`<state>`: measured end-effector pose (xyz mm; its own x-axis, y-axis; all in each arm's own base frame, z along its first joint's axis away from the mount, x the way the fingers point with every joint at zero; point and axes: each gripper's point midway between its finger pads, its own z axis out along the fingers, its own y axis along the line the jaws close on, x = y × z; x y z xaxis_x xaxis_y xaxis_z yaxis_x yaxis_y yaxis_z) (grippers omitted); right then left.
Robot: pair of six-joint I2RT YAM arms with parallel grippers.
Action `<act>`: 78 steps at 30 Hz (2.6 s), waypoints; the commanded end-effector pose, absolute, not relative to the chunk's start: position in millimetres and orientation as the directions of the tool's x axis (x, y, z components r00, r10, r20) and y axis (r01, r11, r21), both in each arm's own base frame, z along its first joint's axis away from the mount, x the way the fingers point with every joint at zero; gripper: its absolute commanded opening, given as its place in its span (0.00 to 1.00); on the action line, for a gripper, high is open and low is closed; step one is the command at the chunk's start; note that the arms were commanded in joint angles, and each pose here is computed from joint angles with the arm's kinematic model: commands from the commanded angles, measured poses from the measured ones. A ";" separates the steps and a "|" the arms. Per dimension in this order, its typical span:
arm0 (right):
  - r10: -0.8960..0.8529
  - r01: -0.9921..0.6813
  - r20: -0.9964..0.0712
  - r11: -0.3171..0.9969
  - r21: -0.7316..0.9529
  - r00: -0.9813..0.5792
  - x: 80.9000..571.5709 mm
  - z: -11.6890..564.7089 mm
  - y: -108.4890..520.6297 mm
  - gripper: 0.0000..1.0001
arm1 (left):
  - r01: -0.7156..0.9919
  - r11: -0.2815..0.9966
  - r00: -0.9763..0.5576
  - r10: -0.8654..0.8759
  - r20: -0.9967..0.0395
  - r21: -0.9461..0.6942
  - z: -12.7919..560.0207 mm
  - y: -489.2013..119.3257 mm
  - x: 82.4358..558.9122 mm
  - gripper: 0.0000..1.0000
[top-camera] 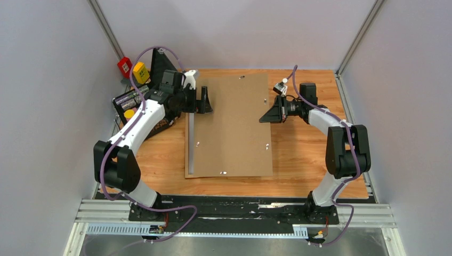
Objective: Put the photo into the frame
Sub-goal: Place the photo frame item in the photo frame.
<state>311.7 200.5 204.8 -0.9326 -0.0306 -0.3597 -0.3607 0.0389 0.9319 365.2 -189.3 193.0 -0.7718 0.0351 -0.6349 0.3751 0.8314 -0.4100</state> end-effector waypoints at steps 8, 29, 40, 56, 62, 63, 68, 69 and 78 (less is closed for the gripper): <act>-0.074 -0.411 -0.414 -0.044 0.910 -0.907 302.1 220.4 197.4 0.00 | 0.433 0.846 -0.689 0.089 -0.719 -0.310 223.3 -194.5 381.6 1.00; -0.082 -0.403 -0.407 -0.057 0.913 -0.910 299.5 218.1 197.4 0.00 | 0.456 0.872 -0.632 0.178 -0.754 -0.176 216.2 -199.9 411.9 1.00; -0.086 -0.397 -0.401 -0.060 0.916 -0.912 298.9 216.2 198.1 0.00 | 0.482 0.865 -0.593 0.206 -0.778 -0.138 216.8 -205.8 421.0 1.00; -0.066 -0.391 -0.393 -0.034 0.920 -0.917 303.9 210.7 196.1 0.00 | 0.381 0.924 -0.591 0.216 -0.777 -0.033 226.4 -183.5 425.3 1.00; -0.058 -0.385 -0.386 -0.028 0.923 -0.921 305.8 210.0 194.2 0.00 | 0.384 0.923 -0.582 0.234 -0.778 -0.009 233.0 -174.9 414.3 1.00; -0.059 -0.383 -0.384 -0.028 0.923 -0.922 305.7 209.6 194.4 0.00 | 0.376 0.927 -0.580 0.237 -0.779 0.001 233.6 -172.0 413.8 1.00; -0.047 -0.368 -0.369 -0.017 0.929 -0.928 310.9 206.1 192.0 0.00 | 0.360 0.933 -0.576 0.234 -0.783 0.014 240.9 -160.3 404.1 1.00; -0.043 -0.363 -0.364 -0.012 0.932 -0.931 313.0 204.2 191.7 0.00 | 0.359 0.933 -0.576 0.230 -0.785 0.011 242.4 -158.0 403.0 1.00; -0.034 -0.297 -0.297 0.000 0.955 -0.954 332.0 190.1 190.8 0.00 | 0.412 0.911 -0.550 0.224 -0.805 -0.027 256.0 -145.5 380.6 1.00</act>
<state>326.4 193.4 173.3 -0.9591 -0.0010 -0.2830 -0.2824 0.0684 0.9568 391.1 -150.0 240.9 -0.5872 0.2139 -0.7807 0.3708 0.9284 -0.0245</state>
